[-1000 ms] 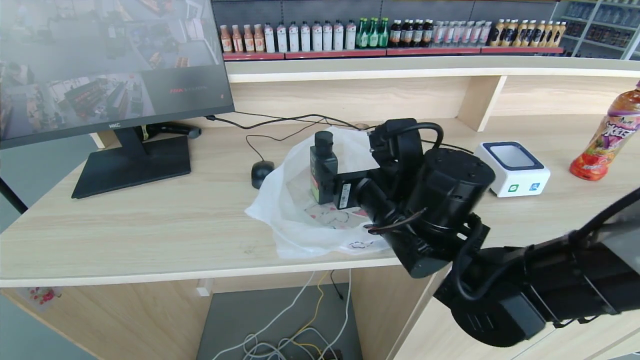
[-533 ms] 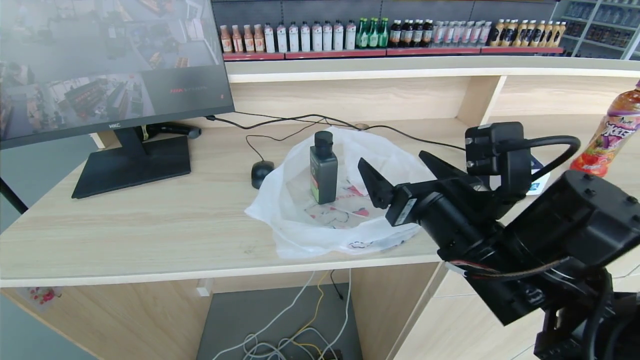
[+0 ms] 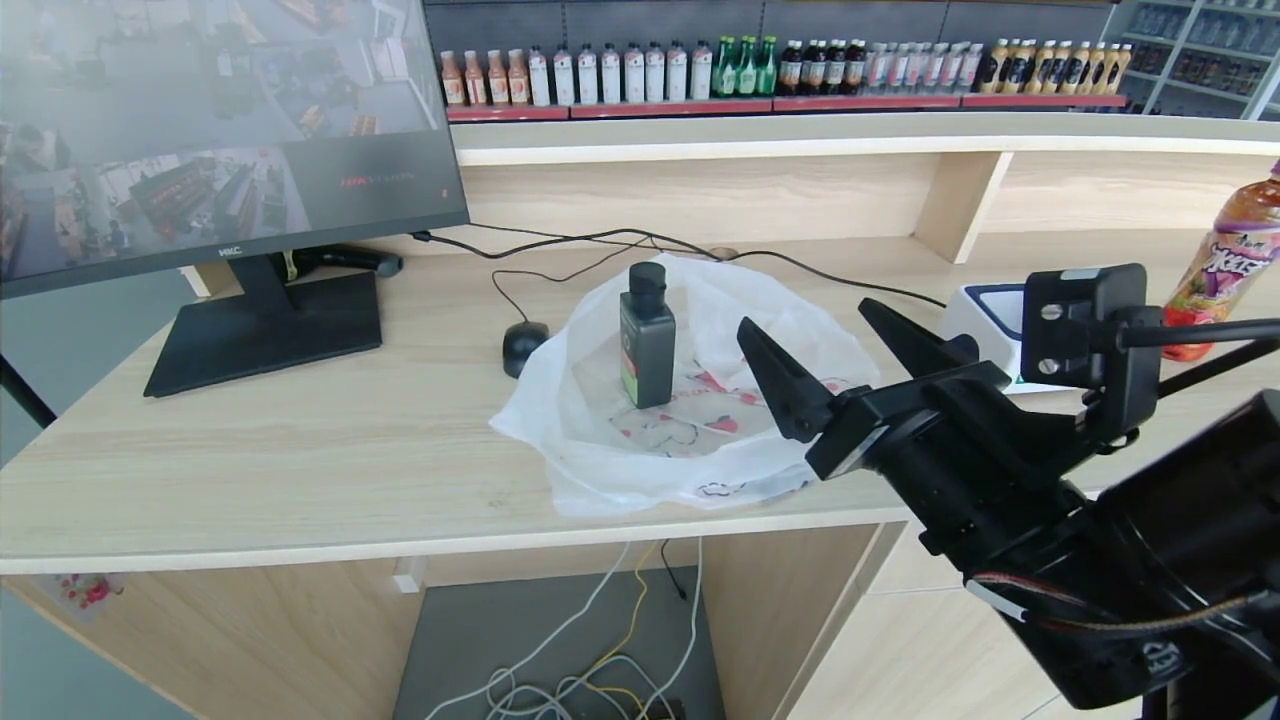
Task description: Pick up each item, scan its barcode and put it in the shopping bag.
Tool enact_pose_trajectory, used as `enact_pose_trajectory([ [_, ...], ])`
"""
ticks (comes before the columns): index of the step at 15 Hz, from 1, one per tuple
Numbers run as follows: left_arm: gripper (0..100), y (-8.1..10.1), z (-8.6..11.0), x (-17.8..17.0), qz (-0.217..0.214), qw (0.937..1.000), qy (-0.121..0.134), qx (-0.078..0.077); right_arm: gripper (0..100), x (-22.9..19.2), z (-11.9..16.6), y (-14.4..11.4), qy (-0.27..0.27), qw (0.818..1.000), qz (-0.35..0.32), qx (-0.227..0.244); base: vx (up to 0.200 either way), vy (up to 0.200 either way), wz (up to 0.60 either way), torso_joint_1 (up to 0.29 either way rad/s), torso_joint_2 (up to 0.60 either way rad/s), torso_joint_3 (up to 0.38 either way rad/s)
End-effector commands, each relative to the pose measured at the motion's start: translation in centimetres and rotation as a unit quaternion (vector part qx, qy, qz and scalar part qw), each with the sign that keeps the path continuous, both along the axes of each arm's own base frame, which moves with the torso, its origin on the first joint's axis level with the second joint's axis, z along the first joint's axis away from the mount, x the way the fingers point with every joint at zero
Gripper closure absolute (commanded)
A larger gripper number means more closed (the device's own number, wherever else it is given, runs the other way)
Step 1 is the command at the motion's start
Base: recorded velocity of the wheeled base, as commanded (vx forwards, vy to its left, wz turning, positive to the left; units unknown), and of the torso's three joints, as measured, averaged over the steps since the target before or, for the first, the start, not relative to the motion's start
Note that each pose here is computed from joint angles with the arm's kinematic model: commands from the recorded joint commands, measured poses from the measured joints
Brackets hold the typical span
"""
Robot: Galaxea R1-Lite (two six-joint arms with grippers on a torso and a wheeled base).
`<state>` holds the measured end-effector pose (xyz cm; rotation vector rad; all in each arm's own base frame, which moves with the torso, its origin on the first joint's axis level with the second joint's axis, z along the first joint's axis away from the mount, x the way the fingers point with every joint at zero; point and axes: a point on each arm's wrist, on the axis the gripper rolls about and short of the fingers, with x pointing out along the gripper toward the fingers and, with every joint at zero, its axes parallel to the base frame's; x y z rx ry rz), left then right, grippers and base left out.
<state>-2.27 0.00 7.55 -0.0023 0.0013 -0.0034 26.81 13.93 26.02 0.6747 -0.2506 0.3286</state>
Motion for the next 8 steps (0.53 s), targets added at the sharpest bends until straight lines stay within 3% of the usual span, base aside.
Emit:
enact_pose_trajectory([
  [1,0,0.0,0.0,0.0,0.000,1.0000,0.000,0.000,100,-1.7,1.1,0.2,-0.021,1.000,0.010,-0.010,0.000,0.000,0.00,0.000,0.00,0.000],
  [6,0,0.0,0.0,0.0,0.000,1.0000,0.000,0.000,100,-3.9,0.4,0.6,-0.057,0.987,-0.013,-0.148,0.000,0.000,0.00,0.000,0.00,0.000],
  [8,0,0.0,0.0,0.0,0.000,1.0000,0.000,0.000,100,-4.6,-0.4,0.8,-0.091,0.978,0.010,-0.190,0.000,0.000,0.00,0.000,0.00,0.000],
])
